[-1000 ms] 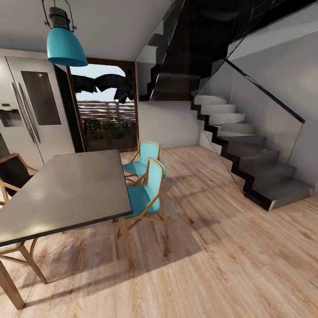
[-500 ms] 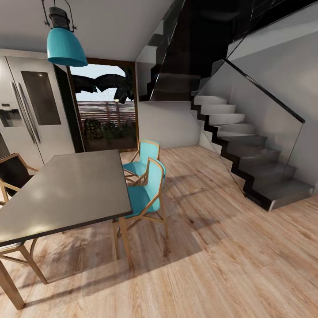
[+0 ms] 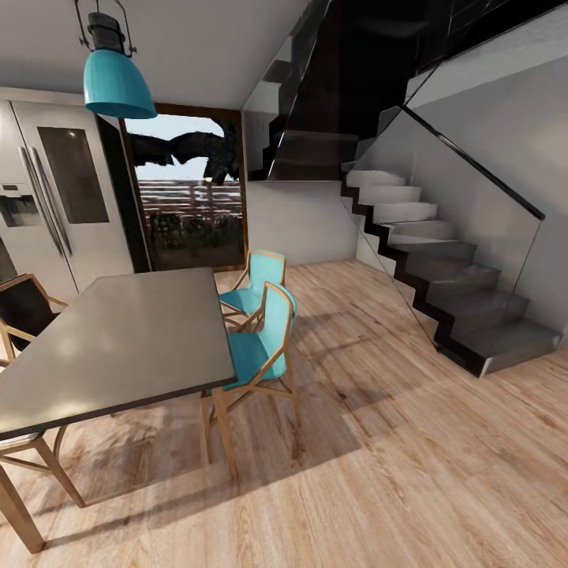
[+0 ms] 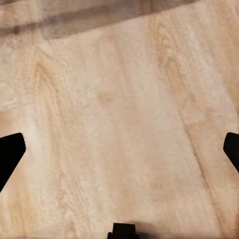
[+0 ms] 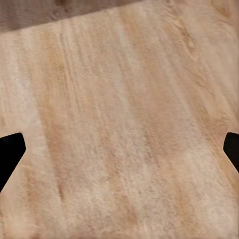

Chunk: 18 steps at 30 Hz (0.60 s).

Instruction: Pick up the poster from the kitchen countertop and hang it on one of the wall nails in the kitchen.

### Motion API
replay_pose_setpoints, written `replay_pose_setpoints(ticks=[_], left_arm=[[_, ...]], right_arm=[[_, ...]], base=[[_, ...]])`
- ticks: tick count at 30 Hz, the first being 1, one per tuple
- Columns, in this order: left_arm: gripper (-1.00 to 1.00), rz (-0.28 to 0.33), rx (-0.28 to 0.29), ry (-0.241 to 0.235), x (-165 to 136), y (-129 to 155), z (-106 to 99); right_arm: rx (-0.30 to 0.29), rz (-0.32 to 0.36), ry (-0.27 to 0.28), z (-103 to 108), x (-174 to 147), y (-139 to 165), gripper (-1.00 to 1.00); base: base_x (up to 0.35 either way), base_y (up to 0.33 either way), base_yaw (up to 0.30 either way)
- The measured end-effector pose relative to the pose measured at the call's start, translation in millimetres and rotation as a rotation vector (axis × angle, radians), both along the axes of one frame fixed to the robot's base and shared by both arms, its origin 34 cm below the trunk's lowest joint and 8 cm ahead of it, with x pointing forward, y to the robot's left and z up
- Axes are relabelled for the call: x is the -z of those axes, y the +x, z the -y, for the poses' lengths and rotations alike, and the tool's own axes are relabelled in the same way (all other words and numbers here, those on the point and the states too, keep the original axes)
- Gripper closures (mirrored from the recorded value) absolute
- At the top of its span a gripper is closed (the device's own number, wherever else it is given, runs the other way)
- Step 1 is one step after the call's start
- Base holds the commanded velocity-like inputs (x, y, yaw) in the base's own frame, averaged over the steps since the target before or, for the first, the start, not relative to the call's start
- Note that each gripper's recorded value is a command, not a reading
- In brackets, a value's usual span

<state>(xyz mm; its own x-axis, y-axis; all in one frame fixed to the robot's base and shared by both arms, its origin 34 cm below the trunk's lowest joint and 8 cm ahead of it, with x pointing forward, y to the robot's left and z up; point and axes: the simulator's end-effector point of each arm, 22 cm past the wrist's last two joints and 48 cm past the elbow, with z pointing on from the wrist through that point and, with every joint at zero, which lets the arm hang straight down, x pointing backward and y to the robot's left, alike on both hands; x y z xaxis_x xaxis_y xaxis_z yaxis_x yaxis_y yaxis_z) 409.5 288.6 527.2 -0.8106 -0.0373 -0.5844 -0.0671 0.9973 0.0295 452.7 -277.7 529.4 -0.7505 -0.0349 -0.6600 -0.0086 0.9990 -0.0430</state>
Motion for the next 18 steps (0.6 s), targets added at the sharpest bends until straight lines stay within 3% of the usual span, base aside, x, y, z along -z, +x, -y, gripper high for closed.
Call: replay_pose_setpoints(ticks=[5,18], left_arm=[[-1.00,-0.002,-0.006,0.002,0.4,-0.9,-2.5],[-1.00,-0.002,-0.008,0.002,0.4,-1.0,-3.0]], right_arm=[[0.001,-0.006,0.000,-0.2,1.7,-2.4,-1.00],[0.001,-0.006,0.002,-2.6,1.8,-2.4,-1.00]], base=[[0.000,0.000,0.159],[0.000,0.000,0.281]])
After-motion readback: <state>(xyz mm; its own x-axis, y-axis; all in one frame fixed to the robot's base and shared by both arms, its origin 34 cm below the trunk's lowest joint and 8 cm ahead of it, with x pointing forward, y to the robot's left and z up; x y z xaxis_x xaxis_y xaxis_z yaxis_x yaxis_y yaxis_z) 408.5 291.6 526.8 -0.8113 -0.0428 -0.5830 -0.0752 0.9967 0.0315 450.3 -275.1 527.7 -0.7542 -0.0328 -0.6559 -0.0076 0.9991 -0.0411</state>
